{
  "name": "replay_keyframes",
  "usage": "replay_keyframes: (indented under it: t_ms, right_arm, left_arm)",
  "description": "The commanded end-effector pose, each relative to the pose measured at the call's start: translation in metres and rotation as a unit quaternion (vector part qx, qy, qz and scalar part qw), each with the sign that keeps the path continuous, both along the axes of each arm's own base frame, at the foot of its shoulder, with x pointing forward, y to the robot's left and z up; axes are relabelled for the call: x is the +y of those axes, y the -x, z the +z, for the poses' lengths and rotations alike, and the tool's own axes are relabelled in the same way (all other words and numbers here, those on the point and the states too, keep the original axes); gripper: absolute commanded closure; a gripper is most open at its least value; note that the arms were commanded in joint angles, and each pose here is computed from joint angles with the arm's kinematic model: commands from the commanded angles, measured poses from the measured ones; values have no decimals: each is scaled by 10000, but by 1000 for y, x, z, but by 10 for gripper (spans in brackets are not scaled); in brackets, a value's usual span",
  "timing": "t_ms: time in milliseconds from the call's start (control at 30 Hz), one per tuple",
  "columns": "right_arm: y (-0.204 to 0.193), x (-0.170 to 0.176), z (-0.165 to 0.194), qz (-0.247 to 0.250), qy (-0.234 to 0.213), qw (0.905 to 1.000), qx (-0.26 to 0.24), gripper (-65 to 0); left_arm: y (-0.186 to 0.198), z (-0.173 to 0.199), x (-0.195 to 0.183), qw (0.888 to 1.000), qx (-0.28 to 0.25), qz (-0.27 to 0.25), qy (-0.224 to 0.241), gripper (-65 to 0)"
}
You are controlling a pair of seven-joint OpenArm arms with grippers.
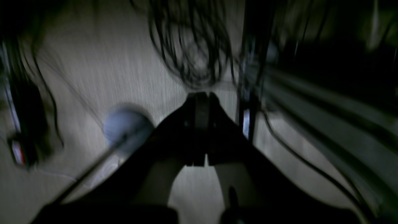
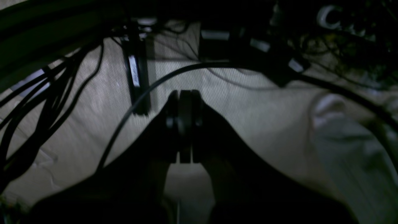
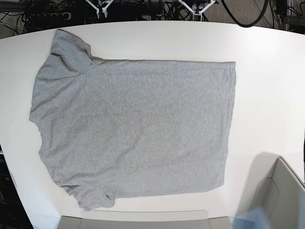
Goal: Fold the T-shirt properly
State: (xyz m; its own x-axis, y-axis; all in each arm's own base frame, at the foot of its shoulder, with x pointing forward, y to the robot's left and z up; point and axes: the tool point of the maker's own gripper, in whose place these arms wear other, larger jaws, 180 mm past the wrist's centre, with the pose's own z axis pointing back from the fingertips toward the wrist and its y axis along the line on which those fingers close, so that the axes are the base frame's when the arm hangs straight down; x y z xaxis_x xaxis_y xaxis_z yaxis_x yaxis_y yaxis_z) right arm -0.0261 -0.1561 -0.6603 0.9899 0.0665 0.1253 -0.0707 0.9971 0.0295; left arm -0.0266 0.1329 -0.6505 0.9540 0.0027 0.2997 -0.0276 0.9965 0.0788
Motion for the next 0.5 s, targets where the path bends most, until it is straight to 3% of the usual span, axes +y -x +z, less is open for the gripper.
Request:
replay_keyframes:
  t_ms: [0,133,233,333,433,467]
  right_arm:
    - [15,-5,3,-42,12,9999,-92,-3]
    - [33,-17,19,-43,40,9960,-894,-3]
    - [45,-16,36,-59,-18,9884,-1516,-4]
    - [49,-14,57,-80,-80,9763,-2162,-4]
    - [52,-13,83,-106,-147,9568,-2901,-5]
    - [58,-12,87,-108,-160,9562,-2922,-5]
  left_arm:
    - [16,5,5,9999,-118,-35,-61,-4]
    - [26,29,5,9945,-1032,-154,-87,-4]
    - [36,56,1,9831,-1803,-305,-68,-4]
    - [41,83,-1,9681,-2474,-387,-63,-4]
    - [42,110,-4,9483,-3141,-454,-63,-4]
    - [43,110,-4,9483,-3141,-450,-62,-4]
